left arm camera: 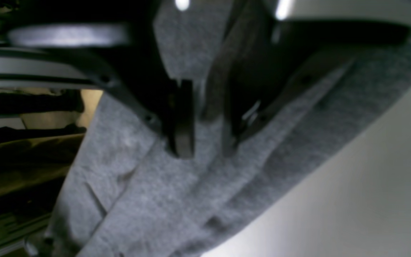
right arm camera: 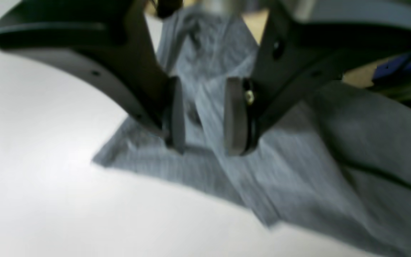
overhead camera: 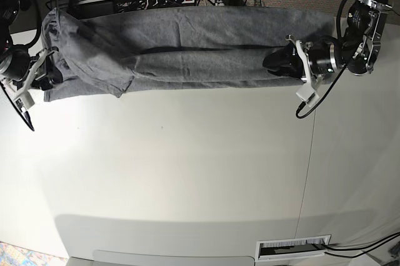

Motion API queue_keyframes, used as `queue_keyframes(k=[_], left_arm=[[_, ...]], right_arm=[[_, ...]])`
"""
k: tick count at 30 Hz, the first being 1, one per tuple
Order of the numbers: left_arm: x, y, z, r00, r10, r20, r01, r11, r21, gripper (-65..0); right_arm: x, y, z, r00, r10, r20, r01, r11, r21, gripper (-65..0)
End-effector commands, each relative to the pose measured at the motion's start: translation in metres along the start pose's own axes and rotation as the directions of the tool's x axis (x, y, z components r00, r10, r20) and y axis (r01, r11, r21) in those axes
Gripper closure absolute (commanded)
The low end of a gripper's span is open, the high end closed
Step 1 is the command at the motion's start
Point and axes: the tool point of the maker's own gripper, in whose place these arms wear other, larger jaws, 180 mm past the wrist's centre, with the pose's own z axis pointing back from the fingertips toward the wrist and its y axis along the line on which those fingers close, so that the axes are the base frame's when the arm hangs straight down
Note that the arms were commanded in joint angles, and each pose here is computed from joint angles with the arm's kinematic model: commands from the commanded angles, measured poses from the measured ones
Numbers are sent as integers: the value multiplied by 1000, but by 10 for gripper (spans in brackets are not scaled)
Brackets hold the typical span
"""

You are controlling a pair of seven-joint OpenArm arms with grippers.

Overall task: Fold the T-shirt properly
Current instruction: 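Grasp both ends of the grey strip with both grippers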

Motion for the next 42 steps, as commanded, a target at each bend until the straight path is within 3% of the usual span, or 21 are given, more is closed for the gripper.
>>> queue_keyframes(k=[1,6,10,13,17,21,28,35,42], left_arm=[[15,0,6,999,-26,38,26,1000,-2,-132],[15,0,6,999,-25,38,25,1000,-2,-132],[14,0,6,999,-25,37,25,1000,-2,-126],[14,0,6,999,-25,37,25,1000,-2,-91],[12,2,6,999,-31,22,31,1000,4,0],[1,11,6,996,-74,-42,76,996,53,0],[-19,30,10,976,-142,-168,165,977,135,0],[-32,47,15,964,-129,-232,178,963,200,0],[-28,64,16,976,-145,-161,183,950,253,0]], right_arm=[[19,-7,9,998,32,51,-31,999,-24,-201],[29,1,5,994,11,107,-12,1000,9,-190],[11,26,-15,996,-38,79,31,996,87,-2],[-8,45,-33,1000,-26,6,25,992,121,0],[-21,52,-53,997,48,-63,-42,995,93,0],[-26,49,-68,983,154,-100,-153,988,20,0],[-36,51,-89,941,302,-154,-309,951,-25,0],[-70,36,-107,953,224,-205,-232,973,-14,0],[-60,18,-118,972,172,-160,-181,983,-40,0]])
